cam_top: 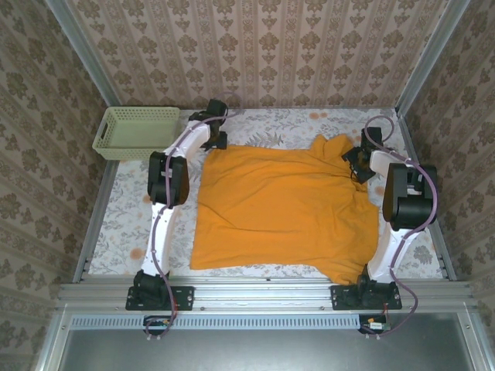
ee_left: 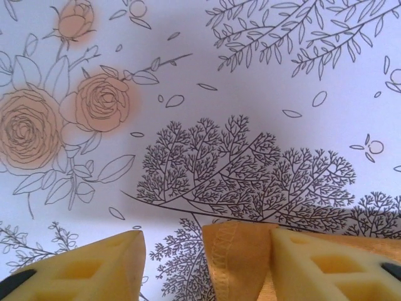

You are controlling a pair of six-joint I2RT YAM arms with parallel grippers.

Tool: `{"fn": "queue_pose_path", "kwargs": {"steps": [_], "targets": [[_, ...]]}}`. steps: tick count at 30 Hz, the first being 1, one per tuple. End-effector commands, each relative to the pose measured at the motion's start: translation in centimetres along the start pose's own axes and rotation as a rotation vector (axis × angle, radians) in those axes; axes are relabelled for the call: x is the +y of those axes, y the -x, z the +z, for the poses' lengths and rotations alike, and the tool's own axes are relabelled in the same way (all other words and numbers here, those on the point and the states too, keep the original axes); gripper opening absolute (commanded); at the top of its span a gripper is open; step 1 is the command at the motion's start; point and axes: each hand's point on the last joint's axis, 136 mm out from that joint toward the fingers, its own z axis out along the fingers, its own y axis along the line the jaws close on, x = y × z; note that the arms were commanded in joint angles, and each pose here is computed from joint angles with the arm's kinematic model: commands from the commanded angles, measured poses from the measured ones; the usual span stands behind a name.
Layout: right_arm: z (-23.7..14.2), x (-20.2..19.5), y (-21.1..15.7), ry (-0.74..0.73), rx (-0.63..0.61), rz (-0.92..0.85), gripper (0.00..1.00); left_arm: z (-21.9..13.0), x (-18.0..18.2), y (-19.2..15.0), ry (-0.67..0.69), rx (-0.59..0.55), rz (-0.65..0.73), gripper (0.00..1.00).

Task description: Fold the inside-out t-shirt

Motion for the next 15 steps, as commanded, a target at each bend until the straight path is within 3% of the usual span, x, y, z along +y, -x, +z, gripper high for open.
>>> {"fn": "queue_pose_path", "kwargs": {"steps": [1, 6, 12, 15], "targets": [[0.5, -3.7, -1.2, -0.112, 0.032, 0.021, 0.73, 0.6, 1.7, -0.6, 0.039, 0.036, -0.011, 0.45], [0.5, -3.9, -1.1, -0.116, 0.029, 0.032, 0.73, 0.8, 2.9, -0.1, 0.043, 0.031, -0.044, 0.25], [0.1, -4.0, -0.9, -0.123, 0.016, 0.029, 0.73, 0.0, 2.7, 1.0, -0.045, 0.010, -0.104, 0.00], [-0.7, -3.7, -0.3, -0.124, -0.011, 0.000, 0.73, -1.5, 2.2, 1.8, -0.131, -0.022, -0.161, 0.00]]}}
